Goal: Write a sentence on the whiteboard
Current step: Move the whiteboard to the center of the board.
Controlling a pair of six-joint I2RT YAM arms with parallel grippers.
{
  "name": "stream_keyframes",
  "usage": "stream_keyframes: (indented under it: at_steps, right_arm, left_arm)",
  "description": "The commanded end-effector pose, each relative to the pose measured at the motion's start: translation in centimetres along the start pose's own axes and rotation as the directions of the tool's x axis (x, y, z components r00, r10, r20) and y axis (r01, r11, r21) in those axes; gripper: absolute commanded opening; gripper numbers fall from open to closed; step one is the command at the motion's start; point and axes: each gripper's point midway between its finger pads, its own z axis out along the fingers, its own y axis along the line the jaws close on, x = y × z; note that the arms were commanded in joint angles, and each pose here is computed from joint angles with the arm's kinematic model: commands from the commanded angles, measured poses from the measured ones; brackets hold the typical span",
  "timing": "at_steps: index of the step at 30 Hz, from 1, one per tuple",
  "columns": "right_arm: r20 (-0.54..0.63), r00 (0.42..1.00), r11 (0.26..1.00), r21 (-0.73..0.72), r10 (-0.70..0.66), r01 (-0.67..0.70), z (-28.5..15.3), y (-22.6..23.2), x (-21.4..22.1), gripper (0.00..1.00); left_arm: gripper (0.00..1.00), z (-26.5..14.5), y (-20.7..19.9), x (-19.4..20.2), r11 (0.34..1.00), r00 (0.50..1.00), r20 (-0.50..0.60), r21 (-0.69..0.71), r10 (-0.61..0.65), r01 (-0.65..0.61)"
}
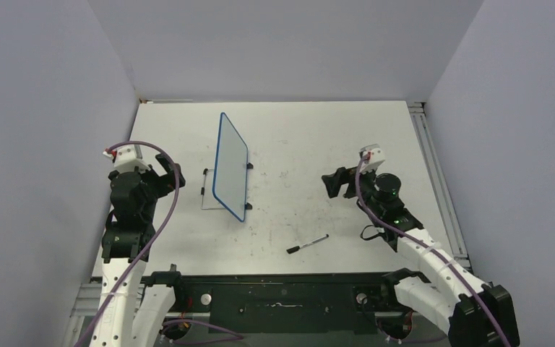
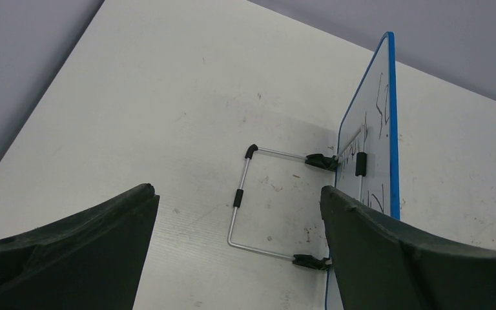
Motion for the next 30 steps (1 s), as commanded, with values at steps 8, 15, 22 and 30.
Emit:
stream_keyframes:
  at_steps: [8,15,22,30]
  right_arm:
    - [-0.13,0.98,0.92,-0.381,-0.149,0.09,7.0,10.0,7.1,0.92]
    - [-0.15,0.953,0.849,-0.506,-0.263,0.155,10.6,14.5,11.0,0.81]
    - [-0.141,0.923,0.771,-0.602,-0.359,0.208,11.6,17.9,14.1,0.72]
    - [-0.049,0.914,0.681,-0.684,-0.402,0.263,11.5,19.7,16.1,0.66]
  left_arm:
    - [0.96,0.3,-0.4,-0.6,0.999,1.0,0.014,0.045,0.021,-0.021]
    - [0.96,0.4,-0.3,-0.4,0.999,1.0,0.007,0.043,0.02,-0.02]
    - [0.96,0.5,-0.1,-0.3,0.999,1.0,0.0,0.037,0.022,-0.022]
    - [0.96,0.8,-0.1,0.1,0.999,0.999,-0.023,0.041,0.023,-0.022]
